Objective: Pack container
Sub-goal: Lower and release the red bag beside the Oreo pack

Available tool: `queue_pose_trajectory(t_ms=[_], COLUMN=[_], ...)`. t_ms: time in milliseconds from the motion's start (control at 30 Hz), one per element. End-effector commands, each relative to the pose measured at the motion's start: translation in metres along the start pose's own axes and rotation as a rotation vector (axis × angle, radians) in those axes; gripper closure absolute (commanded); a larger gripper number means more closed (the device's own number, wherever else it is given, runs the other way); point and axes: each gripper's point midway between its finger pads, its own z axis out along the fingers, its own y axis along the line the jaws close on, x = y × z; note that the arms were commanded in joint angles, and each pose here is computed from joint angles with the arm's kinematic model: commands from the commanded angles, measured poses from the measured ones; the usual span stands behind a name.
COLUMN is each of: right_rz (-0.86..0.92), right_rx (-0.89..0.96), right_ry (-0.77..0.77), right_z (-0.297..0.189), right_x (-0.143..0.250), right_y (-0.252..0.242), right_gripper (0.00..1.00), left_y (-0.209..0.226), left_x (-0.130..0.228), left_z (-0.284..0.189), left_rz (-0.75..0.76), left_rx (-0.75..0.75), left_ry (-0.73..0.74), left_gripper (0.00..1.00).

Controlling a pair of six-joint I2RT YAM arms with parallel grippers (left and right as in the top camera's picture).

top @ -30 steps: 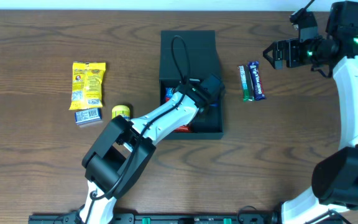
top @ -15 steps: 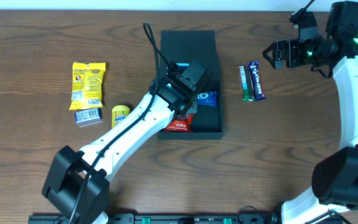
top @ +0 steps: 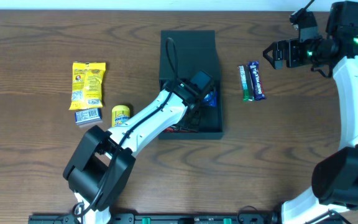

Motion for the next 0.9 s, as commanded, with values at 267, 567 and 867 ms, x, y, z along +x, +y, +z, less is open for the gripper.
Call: queue_pose_trajectory(t_ms=[267,567,867], right_rz=[0.022,0.019,0.016], right_rx=[-0.005,-0.003,-0.001], right_ry=[0.006,0.001,-0.006], right_z=[0.003,0.003,0.003], right_x=[0.002,0.001,-0.001], right_y=[-0.004,-0.005,-0.005], right_gripper=[0.01,0.01,0.01], left_y=[0.016,0.023,0.026], left_x=[0.013,0.002,-0.031], left_z=[0.047,0.033,-0.044], left_rz=[0.022,-0.012,-0.033], left_rx=[-0.103,-0.141,-0.126], left_ry=[0.111,0.045,-0.231], left_gripper=[0.94,0.94,0.94])
